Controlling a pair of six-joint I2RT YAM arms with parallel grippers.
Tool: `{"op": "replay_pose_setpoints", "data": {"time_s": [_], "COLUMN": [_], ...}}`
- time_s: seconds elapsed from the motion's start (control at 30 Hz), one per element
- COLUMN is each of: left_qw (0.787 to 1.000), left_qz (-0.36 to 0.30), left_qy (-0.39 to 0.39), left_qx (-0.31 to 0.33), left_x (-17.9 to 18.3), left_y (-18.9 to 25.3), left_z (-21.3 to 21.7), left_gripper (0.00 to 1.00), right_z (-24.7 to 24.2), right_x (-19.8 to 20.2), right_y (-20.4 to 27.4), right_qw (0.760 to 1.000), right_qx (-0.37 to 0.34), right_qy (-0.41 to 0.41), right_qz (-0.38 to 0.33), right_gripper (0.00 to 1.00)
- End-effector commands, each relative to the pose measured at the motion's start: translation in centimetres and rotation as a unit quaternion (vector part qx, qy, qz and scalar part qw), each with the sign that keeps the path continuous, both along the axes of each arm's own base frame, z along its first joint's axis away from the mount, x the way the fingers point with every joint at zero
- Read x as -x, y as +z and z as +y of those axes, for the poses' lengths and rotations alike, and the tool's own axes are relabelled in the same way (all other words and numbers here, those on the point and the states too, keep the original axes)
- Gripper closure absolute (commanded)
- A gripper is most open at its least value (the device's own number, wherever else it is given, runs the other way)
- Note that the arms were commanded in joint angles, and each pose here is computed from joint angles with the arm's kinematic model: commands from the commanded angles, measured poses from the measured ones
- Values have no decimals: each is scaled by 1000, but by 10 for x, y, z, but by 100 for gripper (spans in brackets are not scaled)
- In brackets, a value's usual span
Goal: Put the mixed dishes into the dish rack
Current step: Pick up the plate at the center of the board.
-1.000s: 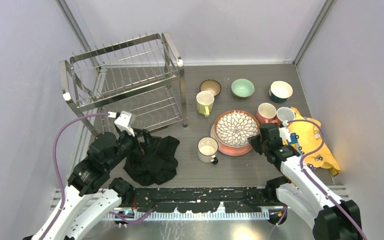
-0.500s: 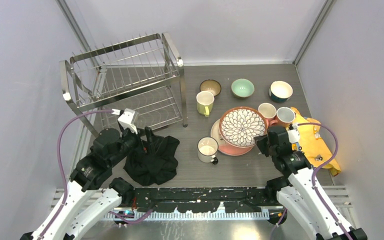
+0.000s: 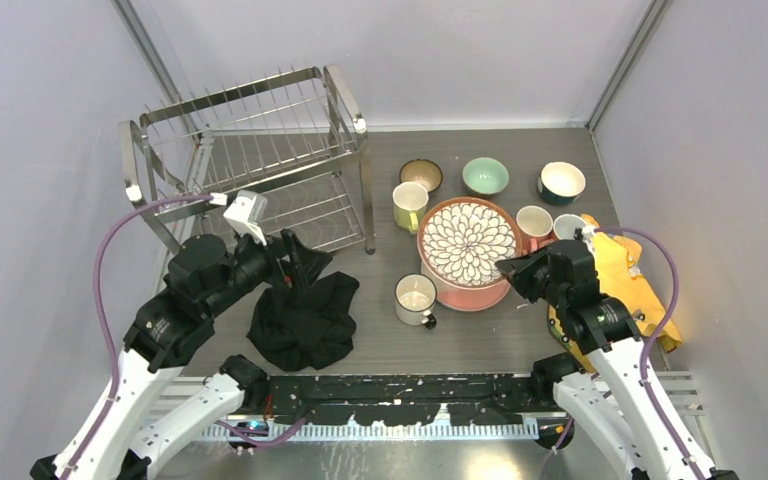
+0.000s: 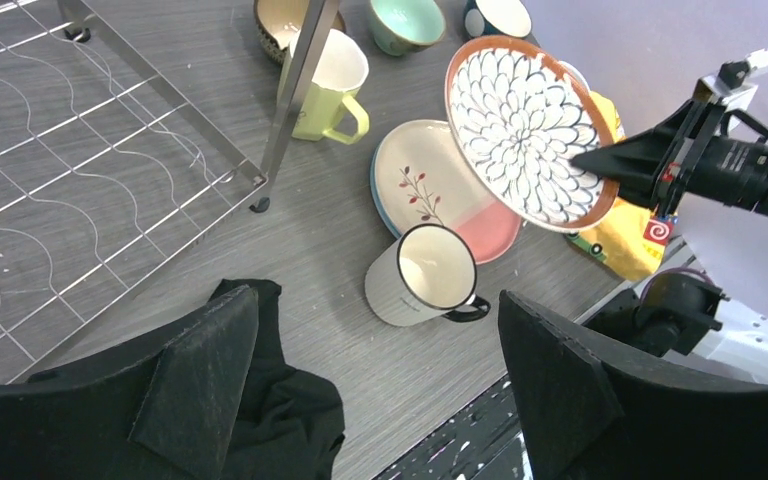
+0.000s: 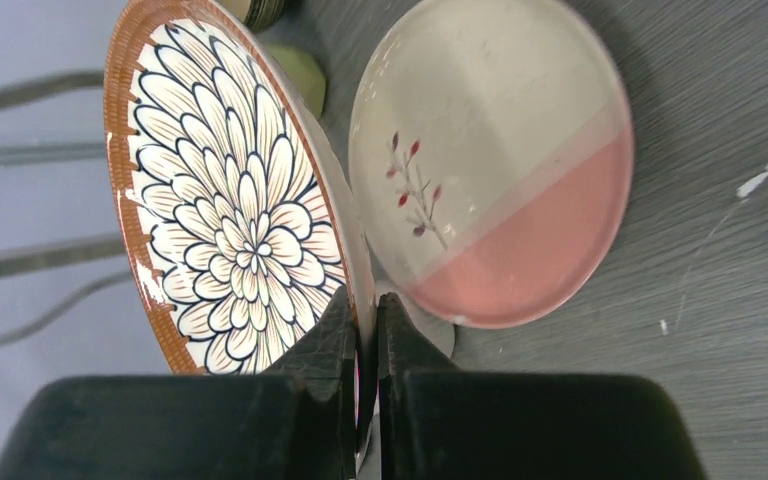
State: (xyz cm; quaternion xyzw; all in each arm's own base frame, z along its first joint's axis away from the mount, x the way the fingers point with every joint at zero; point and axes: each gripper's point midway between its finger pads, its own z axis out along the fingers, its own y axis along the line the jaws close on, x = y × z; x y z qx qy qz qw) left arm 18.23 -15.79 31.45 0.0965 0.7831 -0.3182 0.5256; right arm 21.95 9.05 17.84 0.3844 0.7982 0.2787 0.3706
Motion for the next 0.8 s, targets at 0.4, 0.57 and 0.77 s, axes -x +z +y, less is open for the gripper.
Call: {"op": "replay_pose_setpoints", "data": {"time_s": [0.4,0.57,0.77], "left_qw": [989,981,973], "left_qz": [146,192,230], "left_qy": [-23,-15,0], "left_qx": [22,29,23], "left_x": [-16,-20,-20], "left_y": [-15,-32,-57], "left_z": [-41,-50,-49], "left_gripper": [24,29,33], "right_z": [117,141,145], "right_x": [7,6,7], "right_y": [103,113,138], "right_qw": [955,951,941], "right_qx": [-93,-80,-76], "right_qy": [239,244,238], "right_qz": [-148,-175,-228], "right_gripper": [99,99,99]}}
